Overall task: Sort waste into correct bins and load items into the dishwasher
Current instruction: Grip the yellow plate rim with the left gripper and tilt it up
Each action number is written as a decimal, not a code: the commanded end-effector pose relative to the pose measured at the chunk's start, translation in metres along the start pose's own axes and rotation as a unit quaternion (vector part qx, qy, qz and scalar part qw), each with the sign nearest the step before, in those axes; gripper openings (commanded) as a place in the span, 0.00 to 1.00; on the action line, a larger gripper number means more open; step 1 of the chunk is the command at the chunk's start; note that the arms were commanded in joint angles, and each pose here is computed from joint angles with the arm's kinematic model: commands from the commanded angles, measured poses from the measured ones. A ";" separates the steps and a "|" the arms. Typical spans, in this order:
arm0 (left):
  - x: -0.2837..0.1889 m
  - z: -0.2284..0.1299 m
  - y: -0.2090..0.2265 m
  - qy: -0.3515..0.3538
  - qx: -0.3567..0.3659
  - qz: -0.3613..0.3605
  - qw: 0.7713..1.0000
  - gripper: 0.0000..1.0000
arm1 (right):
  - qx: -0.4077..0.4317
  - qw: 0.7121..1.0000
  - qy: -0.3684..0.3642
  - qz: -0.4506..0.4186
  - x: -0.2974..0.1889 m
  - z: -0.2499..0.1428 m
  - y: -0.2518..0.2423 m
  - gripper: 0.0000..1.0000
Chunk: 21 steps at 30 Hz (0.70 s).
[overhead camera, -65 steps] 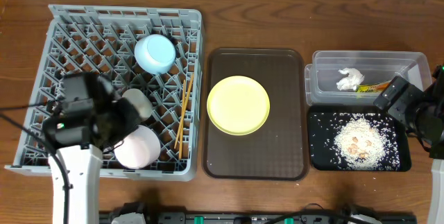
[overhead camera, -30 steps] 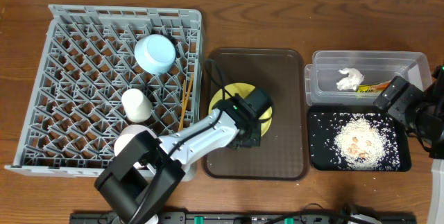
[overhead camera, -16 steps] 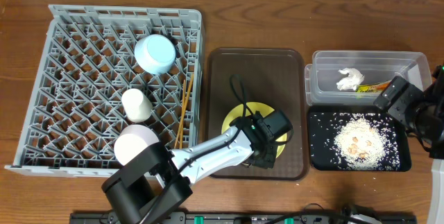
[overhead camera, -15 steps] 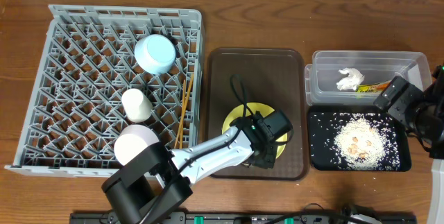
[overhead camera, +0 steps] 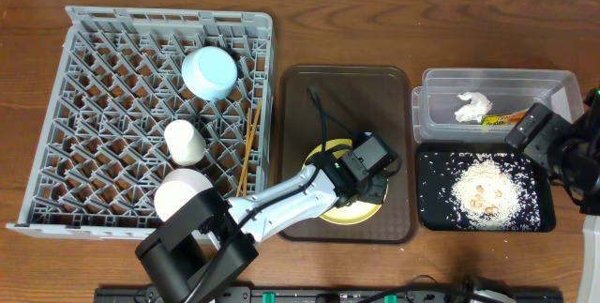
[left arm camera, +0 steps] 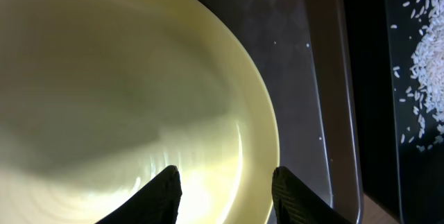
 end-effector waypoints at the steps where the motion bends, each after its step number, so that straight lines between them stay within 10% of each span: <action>1: -0.002 0.004 -0.001 -0.011 0.010 0.008 1.000 0.45 | -0.006 1.000 -0.004 0.000 -0.002 0.000 0.000 0.99; 21: 0.000 -0.002 -0.031 -0.073 0.090 0.045 0.992 0.45 | -0.006 1.000 -0.004 0.000 -0.002 0.000 0.000 0.99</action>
Point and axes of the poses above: each gripper's point midway between its finger pads, its own x axis out along the fingers, its own y axis along the line the jaws close on, z = x × y, the point moved 10 cm from there along -x, back along the fingers, and after that the axes turned 13 degrees about x, right-handed, at the moved point
